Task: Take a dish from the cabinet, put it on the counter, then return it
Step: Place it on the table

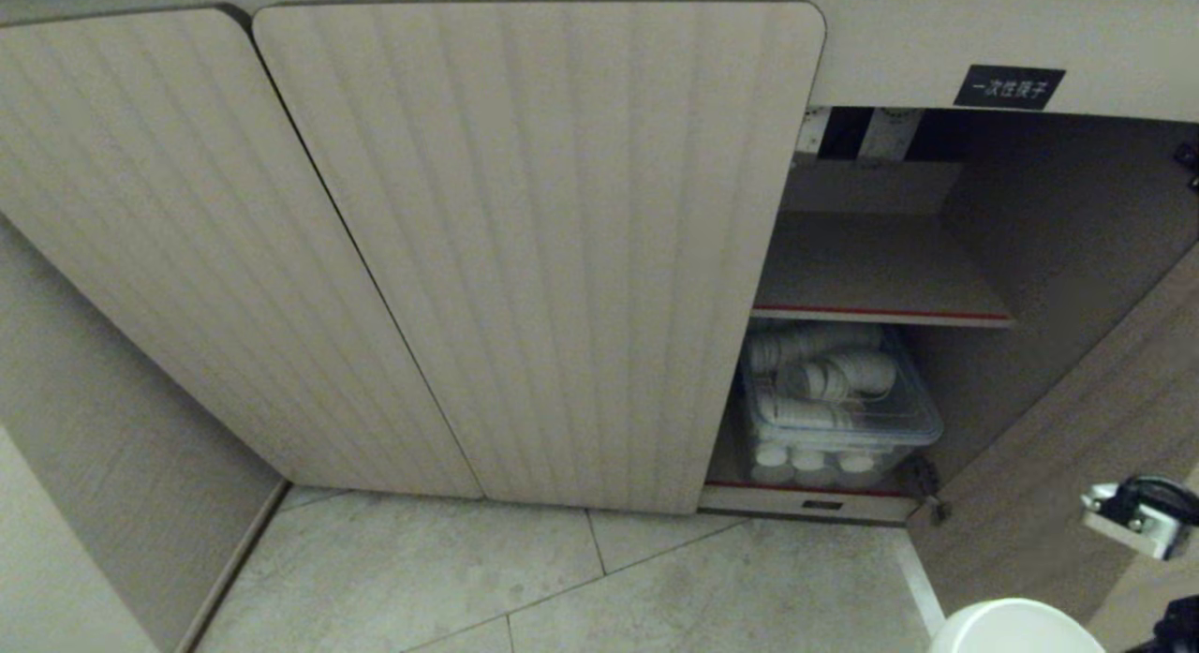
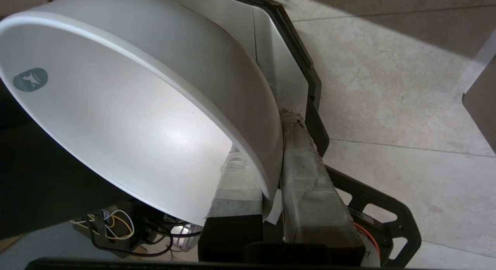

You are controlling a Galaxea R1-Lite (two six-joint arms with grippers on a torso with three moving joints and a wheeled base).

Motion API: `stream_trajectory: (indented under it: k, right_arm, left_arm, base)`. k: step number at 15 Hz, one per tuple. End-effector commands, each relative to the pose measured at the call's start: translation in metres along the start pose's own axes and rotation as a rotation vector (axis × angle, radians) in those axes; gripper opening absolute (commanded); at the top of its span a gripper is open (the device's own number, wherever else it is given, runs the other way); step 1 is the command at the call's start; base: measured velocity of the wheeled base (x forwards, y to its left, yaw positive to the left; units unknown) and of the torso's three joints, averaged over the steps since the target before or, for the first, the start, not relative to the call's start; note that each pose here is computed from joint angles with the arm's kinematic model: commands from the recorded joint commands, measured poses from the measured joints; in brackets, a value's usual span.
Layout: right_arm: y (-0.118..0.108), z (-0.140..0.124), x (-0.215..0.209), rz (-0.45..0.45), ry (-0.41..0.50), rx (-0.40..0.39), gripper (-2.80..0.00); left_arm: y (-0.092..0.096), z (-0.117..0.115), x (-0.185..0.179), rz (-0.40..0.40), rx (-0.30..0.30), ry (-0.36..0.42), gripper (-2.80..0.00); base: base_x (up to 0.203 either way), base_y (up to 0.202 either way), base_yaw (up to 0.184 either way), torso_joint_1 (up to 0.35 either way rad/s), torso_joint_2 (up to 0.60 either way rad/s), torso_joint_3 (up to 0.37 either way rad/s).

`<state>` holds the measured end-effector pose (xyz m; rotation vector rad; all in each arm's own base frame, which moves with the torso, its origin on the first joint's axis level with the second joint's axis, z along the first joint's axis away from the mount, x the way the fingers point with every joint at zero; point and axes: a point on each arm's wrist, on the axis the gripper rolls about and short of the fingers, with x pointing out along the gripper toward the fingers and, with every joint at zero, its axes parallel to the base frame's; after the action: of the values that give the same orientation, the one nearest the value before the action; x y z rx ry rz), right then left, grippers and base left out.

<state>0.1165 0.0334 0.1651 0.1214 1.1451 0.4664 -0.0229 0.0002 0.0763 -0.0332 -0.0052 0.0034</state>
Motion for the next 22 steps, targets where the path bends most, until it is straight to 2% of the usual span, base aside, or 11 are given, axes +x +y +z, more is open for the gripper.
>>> stream_trajectory:
  k: [1, 10, 12, 15, 22]
  right_arm:
    - [0.002, 0.007, 0.001, 0.005, 0.016, -0.008, -2.8]
    - [0.003, 0.005, -0.003, -0.023, 0.016, -0.018, -2.8]
    - [0.003, 0.003, -0.003, -0.027, 0.02, -0.048, -2.8]
    - [0.003, -0.001, -0.004, -0.029, 0.06, -0.042, -2.8]
    - [0.003, -0.004, -0.005, -0.057, 0.066, -0.044, -2.8]
  left_arm:
    - [0.0, 0.0, 0.0, 0.0, -0.001, 0.0, -2.8]
    - [0.0, 0.0, 0.0, 0.001, -0.001, 0.0, -2.8]
    - [0.0, 0.0, 0.0, 0.001, -0.001, 0.0, -2.8]
    - [0.0, 0.0, 0.0, 0.001, -0.001, 0.0, -2.8]
    - [0.0, 0.0, 0.0, 0.001, -0.001, -0.001, -2.8]
  base:
    - [0.0, 0.0, 0.0, 0.0, 0.0, 0.0]
    - [0.0, 0.0, 0.0, 0.0, 0.0, 0.0]
    - [0.0, 0.0, 0.0, 0.0, 0.0, 0.0]
    - [0.0, 0.0, 0.0, 0.0, 0.0, 0.0]
    - [0.0, 0.0, 0.0, 0.0, 0.0, 0.0]
